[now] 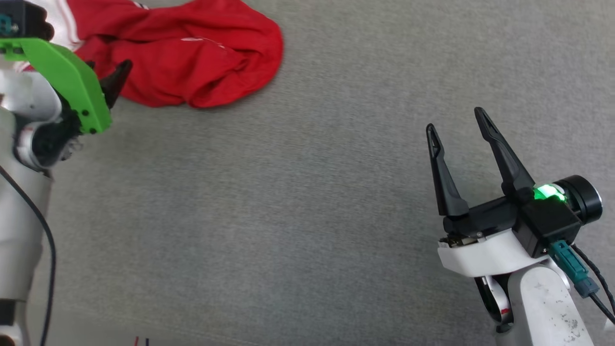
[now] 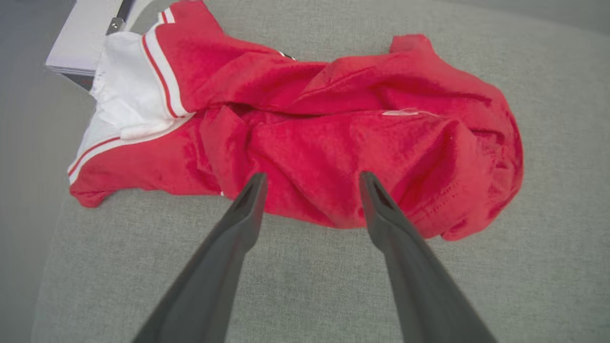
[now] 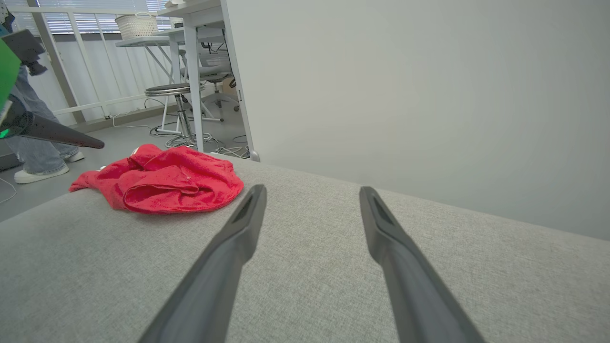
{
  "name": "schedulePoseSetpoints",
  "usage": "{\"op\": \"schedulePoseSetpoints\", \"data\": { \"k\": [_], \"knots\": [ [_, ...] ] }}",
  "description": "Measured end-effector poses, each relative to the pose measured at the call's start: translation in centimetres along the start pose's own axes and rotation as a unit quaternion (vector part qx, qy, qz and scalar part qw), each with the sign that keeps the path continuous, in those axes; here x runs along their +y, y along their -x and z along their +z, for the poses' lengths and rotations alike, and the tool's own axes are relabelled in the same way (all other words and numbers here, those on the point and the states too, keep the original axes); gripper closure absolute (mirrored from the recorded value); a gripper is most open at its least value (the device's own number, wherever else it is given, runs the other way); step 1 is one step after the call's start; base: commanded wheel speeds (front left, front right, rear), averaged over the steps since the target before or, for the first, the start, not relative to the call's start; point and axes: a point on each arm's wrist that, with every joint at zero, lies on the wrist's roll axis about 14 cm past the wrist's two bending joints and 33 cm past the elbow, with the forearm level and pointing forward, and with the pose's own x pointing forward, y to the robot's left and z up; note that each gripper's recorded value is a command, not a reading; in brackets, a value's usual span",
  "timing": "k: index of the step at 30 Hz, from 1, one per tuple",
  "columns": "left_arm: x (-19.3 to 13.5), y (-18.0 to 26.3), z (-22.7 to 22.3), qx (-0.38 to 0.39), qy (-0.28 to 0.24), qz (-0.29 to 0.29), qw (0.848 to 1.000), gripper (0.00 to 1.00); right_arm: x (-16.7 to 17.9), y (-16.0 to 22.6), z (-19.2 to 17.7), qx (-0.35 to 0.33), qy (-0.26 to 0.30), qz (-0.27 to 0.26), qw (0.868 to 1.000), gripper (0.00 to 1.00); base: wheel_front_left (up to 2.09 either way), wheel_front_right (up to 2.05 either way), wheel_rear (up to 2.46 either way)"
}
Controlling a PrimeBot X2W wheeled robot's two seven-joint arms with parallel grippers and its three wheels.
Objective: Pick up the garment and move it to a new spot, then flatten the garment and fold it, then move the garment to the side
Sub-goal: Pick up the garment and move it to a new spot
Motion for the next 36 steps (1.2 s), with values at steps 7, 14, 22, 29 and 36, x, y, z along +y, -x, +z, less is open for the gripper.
{"op": "schedulePoseSetpoints", "data": {
  "k": [7, 14, 22, 29, 36],
  "knots": [
    [-0.9, -4.4, -2.8, 0.120, 0.025, -0.021, 0.992, 0.00, -2.4, 1.1, -2.1, 0.027, 0.003, -0.031, 0.999, 0.00, 0.00, 0.00, 0.00],
    [-1.8, -7.6, -5.7, 0.175, 0.032, -0.023, 0.984, 0.00, -4.1, 2.2, -3.7, 0.049, 0.006, -0.054, 0.997, 0.00, 0.00, 0.00, 0.00],
    [-2.5, -7.8, -5.4, 0.167, 0.051, -0.036, 0.984, 1.00, -4.3, 2.3, -3.5, 0.050, 0.009, -0.057, 0.997, 0.00, 0.00, 0.00, 0.00],
    [-2.6, -2.8, 4.5, -0.087, 0.009, -0.044, 0.995, 1.00, -4.3, 2.8, 0.2, 0.018, 0.023, -0.066, 0.997, 0.00, 0.00, 0.00, 0.00],
    [-4.5, 4.8, 12.6, -0.281, -0.068, -0.051, 0.956, 1.00, -4.1, 4.5, 3.0, -0.002, 0.022, -0.080, 0.997, 0.00, 0.00, 0.00, 0.00]
  ]
}}
